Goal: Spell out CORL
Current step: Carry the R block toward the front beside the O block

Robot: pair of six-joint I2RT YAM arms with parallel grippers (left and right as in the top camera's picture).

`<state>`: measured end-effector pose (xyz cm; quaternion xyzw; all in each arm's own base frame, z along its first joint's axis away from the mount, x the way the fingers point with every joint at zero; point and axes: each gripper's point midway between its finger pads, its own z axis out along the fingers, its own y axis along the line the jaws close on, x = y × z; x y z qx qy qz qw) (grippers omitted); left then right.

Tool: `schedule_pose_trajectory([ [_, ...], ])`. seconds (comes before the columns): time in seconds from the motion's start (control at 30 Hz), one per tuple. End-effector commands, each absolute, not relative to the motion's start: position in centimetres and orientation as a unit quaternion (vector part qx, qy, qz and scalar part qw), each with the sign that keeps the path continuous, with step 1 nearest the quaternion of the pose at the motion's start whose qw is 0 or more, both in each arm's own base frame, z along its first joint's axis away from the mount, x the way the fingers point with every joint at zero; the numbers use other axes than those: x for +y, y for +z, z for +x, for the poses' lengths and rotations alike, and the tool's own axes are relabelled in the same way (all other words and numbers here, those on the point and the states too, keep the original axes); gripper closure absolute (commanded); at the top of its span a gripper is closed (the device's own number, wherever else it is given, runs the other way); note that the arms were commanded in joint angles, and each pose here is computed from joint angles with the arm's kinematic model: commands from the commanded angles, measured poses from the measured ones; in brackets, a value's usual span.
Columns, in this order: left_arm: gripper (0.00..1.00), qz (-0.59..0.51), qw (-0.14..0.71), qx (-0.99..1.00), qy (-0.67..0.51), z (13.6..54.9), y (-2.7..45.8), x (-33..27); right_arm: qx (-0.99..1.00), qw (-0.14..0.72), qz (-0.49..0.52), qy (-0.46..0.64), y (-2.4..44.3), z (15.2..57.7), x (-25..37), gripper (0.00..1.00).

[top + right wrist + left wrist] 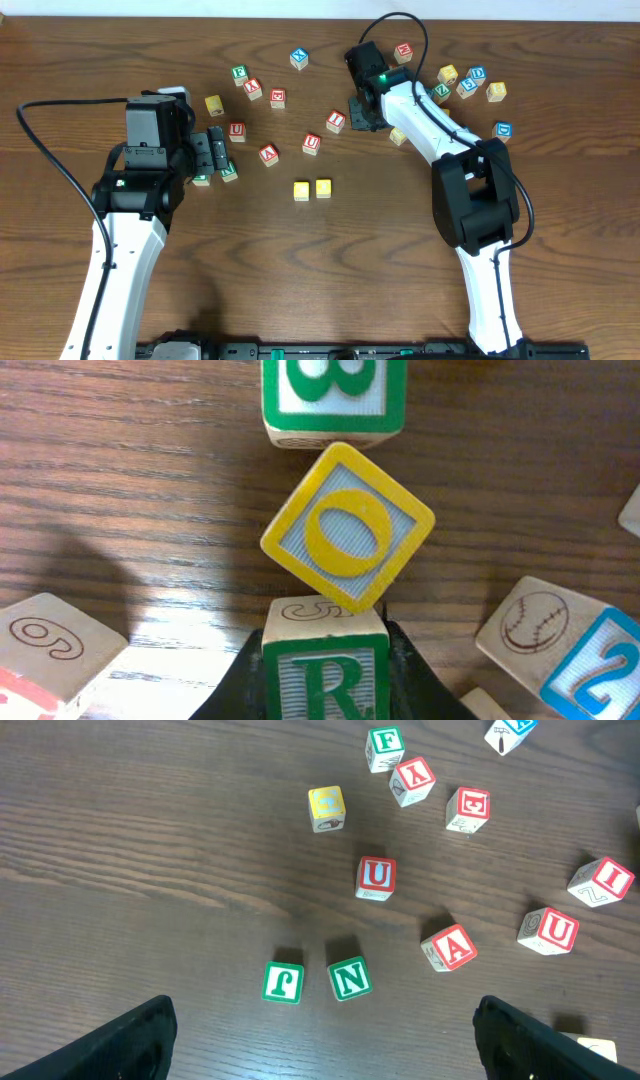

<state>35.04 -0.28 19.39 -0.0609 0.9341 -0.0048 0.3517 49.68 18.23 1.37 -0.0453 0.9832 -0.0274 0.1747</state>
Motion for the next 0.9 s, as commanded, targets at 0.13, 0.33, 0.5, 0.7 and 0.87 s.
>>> schedule_pose_trajectory([
  [0.13,0.07,-0.062,0.345,0.937,0.001,35.0,19.0,0.0,0.982,0.182,-0.039,-0.028,1.9,50.1,18.1,0.87],
  [0.33,0.07,-0.062,0.345,0.937,0.001,35.0,19.0,0.0,0.983,0.175,-0.04,-0.031,2.5,49.6,17.9,0.87],
  [0.5,0.07,-0.062,0.344,0.937,0.001,35.0,19.0,0.0,0.983,0.18,-0.036,-0.016,5.2,48.9,18.1,0.89],
  [0.7,0.07,-0.062,0.345,0.937,0.001,35.0,19.0,0.0,0.984,0.17,-0.03,0.03,9.3,46.8,19.0,0.96],
  [0.87,0.06,-0.062,0.345,0.937,0.001,35.0,19.0,0.0,0.989,0.136,-0.042,0.03,9.7,44.4,19.7,0.99],
])
